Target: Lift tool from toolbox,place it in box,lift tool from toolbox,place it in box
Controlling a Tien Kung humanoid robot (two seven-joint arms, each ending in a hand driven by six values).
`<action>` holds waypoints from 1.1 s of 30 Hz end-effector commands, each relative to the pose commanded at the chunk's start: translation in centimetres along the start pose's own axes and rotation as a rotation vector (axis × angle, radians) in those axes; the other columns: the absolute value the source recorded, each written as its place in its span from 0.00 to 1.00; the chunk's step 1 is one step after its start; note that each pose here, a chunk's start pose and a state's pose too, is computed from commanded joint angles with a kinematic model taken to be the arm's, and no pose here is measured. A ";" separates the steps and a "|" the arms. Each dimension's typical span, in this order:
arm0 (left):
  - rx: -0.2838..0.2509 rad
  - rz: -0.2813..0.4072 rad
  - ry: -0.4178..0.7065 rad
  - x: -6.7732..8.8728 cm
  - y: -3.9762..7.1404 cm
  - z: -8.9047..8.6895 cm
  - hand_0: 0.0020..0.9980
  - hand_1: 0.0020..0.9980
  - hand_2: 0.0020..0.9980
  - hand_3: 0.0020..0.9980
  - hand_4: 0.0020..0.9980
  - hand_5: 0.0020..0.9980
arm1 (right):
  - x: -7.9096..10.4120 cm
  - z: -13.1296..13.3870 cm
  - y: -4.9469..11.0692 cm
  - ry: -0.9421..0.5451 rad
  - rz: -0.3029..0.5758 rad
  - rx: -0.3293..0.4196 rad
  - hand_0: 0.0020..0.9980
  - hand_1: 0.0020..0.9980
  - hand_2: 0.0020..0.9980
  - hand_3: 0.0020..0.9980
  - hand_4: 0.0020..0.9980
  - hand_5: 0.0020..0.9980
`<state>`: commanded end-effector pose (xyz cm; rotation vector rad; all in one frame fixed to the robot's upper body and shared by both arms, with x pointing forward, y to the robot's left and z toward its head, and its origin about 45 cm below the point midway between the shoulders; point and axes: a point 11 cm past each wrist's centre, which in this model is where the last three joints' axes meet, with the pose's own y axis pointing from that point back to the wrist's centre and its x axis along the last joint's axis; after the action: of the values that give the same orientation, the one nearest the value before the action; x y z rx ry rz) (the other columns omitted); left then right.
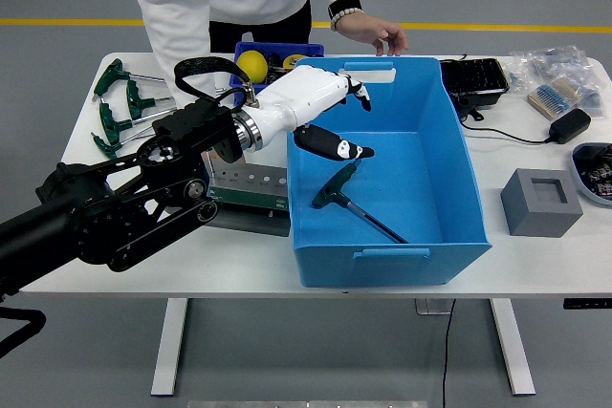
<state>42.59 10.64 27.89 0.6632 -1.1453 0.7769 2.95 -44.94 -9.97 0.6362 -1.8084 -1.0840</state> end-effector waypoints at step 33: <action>0.182 -0.279 -0.205 -2.9 4.6 -9.3 0.57 0.54 0.59 0.58 0.87 0.78 | -0.2 0.2 0.0 0.003 -0.001 -0.006 0.70 0.67 0.73 0.56 0.80 0.69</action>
<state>43.16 20.13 22.78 1.0503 -1.1431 0.5877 2.84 -44.72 -10.07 0.6344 -1.8021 -1.0881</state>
